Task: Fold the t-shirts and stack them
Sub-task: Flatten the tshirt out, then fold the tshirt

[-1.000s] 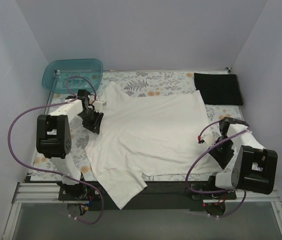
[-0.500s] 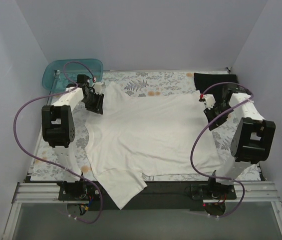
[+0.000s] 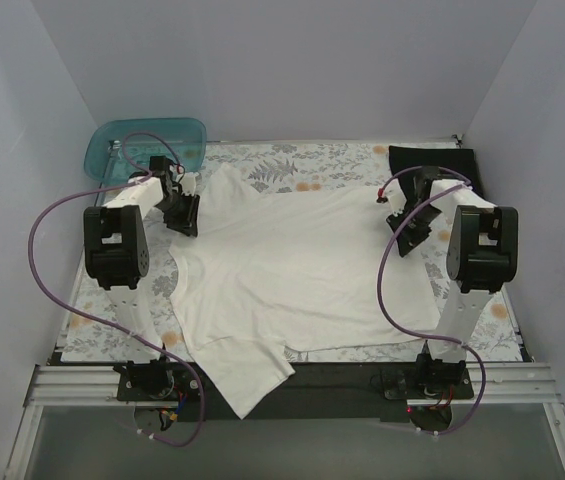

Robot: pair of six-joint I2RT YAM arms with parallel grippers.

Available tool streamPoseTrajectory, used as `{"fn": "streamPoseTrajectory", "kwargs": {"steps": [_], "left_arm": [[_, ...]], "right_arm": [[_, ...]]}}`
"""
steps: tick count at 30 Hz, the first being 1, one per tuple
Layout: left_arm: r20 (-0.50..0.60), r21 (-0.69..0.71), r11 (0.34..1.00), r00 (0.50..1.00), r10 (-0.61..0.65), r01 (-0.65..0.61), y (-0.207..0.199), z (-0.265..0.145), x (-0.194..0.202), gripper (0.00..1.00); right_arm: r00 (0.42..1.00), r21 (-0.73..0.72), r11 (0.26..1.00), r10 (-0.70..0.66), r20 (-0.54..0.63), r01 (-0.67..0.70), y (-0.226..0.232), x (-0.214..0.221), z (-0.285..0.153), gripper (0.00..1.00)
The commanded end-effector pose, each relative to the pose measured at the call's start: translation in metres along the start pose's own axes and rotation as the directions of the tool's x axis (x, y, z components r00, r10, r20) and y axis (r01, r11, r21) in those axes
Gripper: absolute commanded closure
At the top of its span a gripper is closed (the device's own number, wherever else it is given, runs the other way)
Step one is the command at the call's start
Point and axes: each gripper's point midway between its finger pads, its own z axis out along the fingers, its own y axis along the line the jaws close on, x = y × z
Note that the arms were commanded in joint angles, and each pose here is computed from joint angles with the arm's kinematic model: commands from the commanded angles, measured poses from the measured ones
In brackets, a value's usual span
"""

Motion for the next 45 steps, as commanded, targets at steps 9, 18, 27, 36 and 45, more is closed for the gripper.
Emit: {"fn": "streamPoseTrajectory", "kwargs": {"steps": [9,18,27,36,45], "left_arm": [[0.318,0.071,0.995,0.947,0.042,-0.068,-0.013,-0.066,-0.087,0.55],[0.432,0.045,0.999,0.901,-0.045,0.028,-0.004,-0.051,-0.119,0.48],[0.430,0.042,0.999,0.902,-0.043,0.028,-0.001,-0.042,-0.123,0.48],[0.418,0.039,0.999,0.907,-0.044,0.030,0.001,-0.035,-0.122,0.47],[0.401,0.043,0.998,0.915,-0.051,0.036,0.003,-0.026,-0.120,0.47]], "right_arm": [[0.936,0.072,0.996,0.019,0.353,-0.048,-0.038,-0.112,-0.067,0.54],[0.882,0.188,0.964,0.080,0.465,-0.186,-0.113,-0.174,-0.068,0.56],[0.864,0.206,0.956,0.082,0.496,-0.209,-0.137,-0.194,-0.054,0.54],[0.858,0.212,0.951,0.090,0.506,-0.225,-0.146,-0.198,-0.039,0.53],[0.857,0.207,0.955,0.079,0.508,-0.211,-0.147,-0.203,-0.030,0.55]]}}
